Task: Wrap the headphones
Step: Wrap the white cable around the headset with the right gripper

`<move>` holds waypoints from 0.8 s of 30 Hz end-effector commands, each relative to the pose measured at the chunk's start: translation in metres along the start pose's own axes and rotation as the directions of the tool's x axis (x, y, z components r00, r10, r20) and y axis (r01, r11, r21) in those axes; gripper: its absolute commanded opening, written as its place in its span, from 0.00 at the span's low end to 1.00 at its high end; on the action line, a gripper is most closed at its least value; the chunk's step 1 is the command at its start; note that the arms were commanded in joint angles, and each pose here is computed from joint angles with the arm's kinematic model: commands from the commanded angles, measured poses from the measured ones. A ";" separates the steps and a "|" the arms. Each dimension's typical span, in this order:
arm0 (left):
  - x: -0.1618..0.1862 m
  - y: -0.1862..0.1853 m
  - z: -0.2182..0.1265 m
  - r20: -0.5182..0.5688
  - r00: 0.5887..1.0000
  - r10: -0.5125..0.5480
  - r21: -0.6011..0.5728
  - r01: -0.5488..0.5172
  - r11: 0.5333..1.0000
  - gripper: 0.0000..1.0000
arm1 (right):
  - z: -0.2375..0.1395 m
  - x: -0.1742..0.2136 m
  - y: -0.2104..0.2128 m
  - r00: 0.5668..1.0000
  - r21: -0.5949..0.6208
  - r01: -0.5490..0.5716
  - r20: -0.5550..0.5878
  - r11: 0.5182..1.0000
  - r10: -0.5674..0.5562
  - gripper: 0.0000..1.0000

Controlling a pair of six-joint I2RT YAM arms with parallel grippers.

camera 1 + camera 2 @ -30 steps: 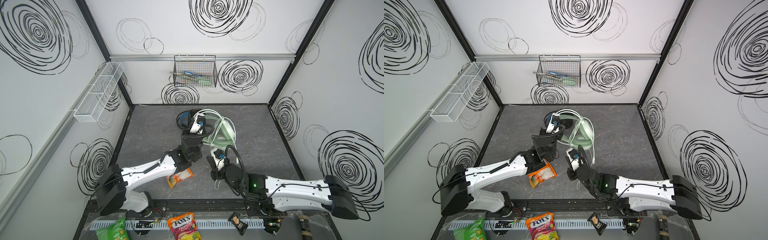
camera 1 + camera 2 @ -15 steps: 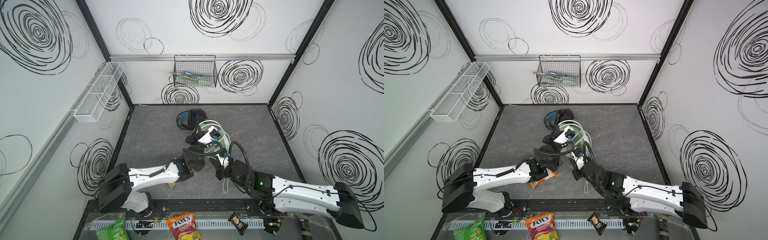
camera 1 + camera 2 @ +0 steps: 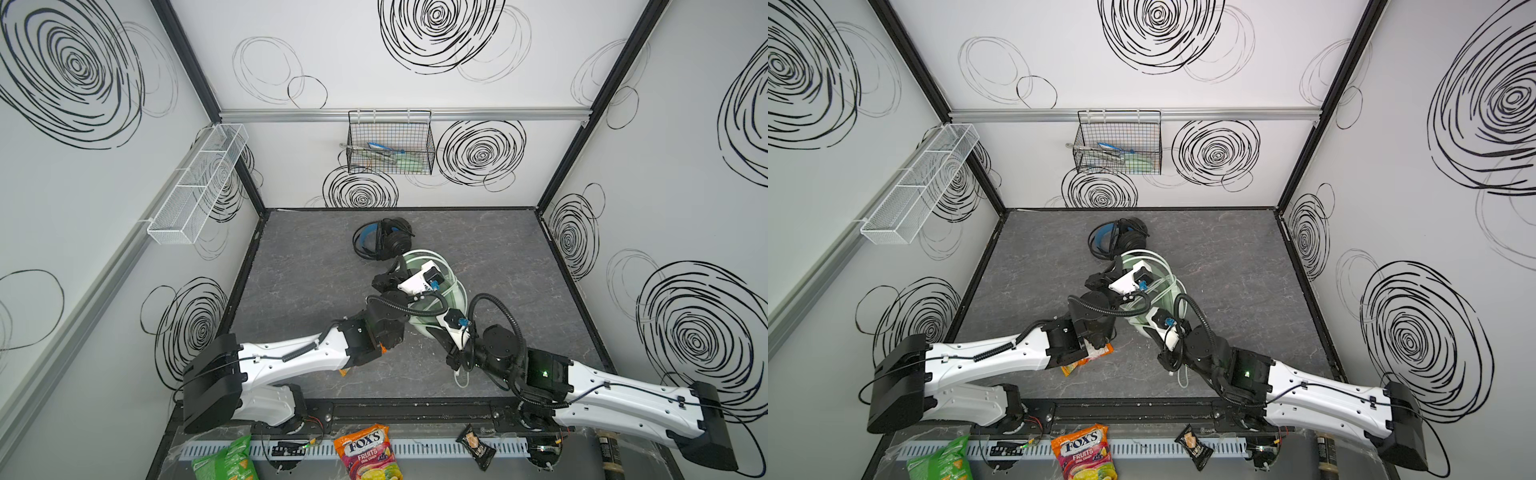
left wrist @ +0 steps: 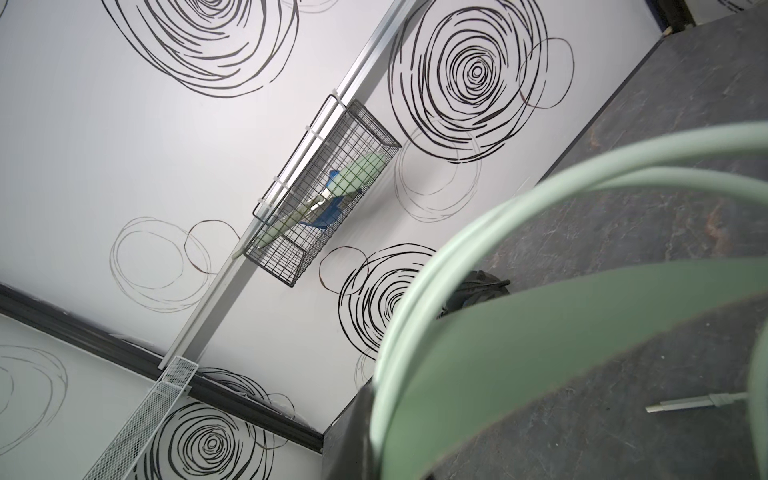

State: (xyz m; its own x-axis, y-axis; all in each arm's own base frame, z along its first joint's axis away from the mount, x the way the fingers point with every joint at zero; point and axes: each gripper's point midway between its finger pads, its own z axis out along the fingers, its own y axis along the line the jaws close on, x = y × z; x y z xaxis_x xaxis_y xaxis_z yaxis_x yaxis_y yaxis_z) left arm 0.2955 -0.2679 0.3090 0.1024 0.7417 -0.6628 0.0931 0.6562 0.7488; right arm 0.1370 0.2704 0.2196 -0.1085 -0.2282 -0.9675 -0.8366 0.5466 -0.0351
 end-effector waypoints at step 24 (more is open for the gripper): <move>0.009 0.000 -0.005 -0.077 0.997 -0.008 0.035 0.010 0.999 0.00 | -0.014 -0.039 -0.015 0.990 0.050 -0.039 0.134 0.998 0.032 0.04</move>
State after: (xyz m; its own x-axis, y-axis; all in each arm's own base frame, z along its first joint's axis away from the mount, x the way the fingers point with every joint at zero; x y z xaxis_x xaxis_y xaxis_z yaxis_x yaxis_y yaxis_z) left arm 0.2903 -0.2771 0.3002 0.0544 0.7288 -0.6826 0.1698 0.6669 0.7256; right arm 0.1383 0.2699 0.2230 -0.1050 -0.2054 -0.9730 -0.8376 0.5457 -0.0248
